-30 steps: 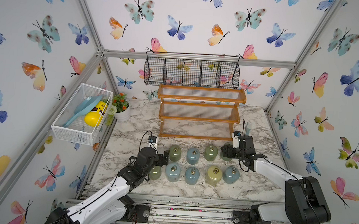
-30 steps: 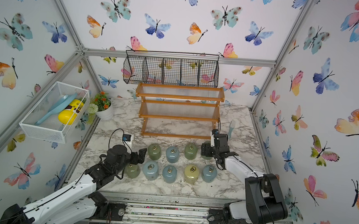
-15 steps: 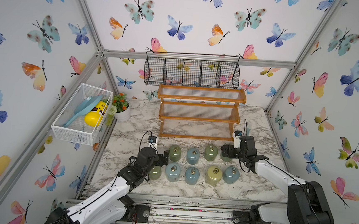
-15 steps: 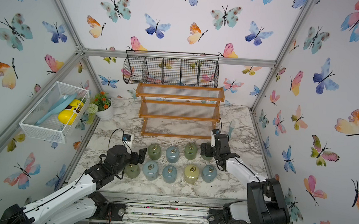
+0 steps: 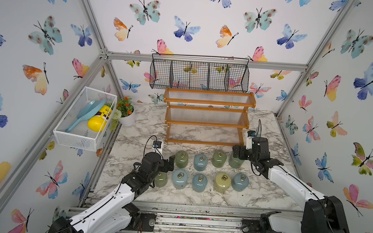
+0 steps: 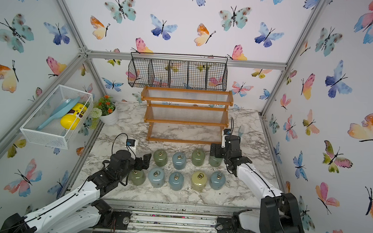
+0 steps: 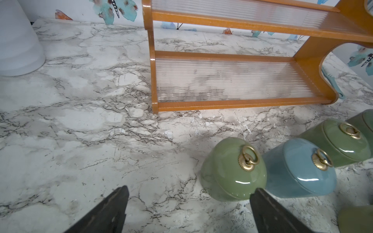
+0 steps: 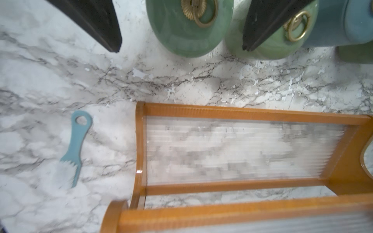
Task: Remove the tea canisters from the shelf
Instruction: Place the tea canister at the center of the board, then reset both arms
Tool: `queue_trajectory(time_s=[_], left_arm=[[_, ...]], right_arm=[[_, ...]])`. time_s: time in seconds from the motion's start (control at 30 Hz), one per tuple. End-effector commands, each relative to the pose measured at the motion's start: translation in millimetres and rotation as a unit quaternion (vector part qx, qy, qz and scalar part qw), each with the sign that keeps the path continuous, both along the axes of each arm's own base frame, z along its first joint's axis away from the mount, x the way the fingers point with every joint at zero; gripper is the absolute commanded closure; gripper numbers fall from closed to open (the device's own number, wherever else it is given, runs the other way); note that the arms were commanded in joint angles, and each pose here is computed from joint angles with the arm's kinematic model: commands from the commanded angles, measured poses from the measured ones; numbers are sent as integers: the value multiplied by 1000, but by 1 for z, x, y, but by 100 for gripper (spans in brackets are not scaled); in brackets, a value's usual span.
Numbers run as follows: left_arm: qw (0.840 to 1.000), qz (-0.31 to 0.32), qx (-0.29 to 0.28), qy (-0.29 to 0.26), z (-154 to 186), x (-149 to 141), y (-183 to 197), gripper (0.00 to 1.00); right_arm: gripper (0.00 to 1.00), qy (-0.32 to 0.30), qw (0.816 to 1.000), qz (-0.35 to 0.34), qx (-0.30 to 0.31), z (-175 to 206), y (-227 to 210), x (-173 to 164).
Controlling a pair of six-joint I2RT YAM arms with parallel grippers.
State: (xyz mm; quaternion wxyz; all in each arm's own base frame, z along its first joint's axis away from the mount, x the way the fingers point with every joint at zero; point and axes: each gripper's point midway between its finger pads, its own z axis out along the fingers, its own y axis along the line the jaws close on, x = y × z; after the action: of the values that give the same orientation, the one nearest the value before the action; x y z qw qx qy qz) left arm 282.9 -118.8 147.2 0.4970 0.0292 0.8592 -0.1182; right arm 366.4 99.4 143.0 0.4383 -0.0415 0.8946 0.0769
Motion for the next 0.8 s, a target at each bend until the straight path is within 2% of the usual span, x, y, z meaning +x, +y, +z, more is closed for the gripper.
queue_trajectory(time_s=[0.0,0.17,0.37,0.5,0.67,0.73,0.77], left_arm=[[1000,8,-16,-23,21,15,17,2],[997,59,-2,-57,35,38,64,2],[989,130,16,-68,14,62,116,1],[982,158,44,-89,-6,71,133,2],[979,179,52,-88,-29,82,143,2],[980,174,57,-82,-29,90,143,2],[978,172,56,-107,-23,92,142,2]], right_arm=[[0,-27,999,-30,-33,19,-19,18],[0,-45,996,-73,-19,17,-65,43],[0,-71,992,-106,-20,-15,-109,55],[0,-87,989,-122,-4,-37,-123,49],[0,-190,971,-143,16,-33,-129,28],[0,-163,976,-142,11,-40,-129,29],[0,-169,975,-143,11,-37,-129,29]])
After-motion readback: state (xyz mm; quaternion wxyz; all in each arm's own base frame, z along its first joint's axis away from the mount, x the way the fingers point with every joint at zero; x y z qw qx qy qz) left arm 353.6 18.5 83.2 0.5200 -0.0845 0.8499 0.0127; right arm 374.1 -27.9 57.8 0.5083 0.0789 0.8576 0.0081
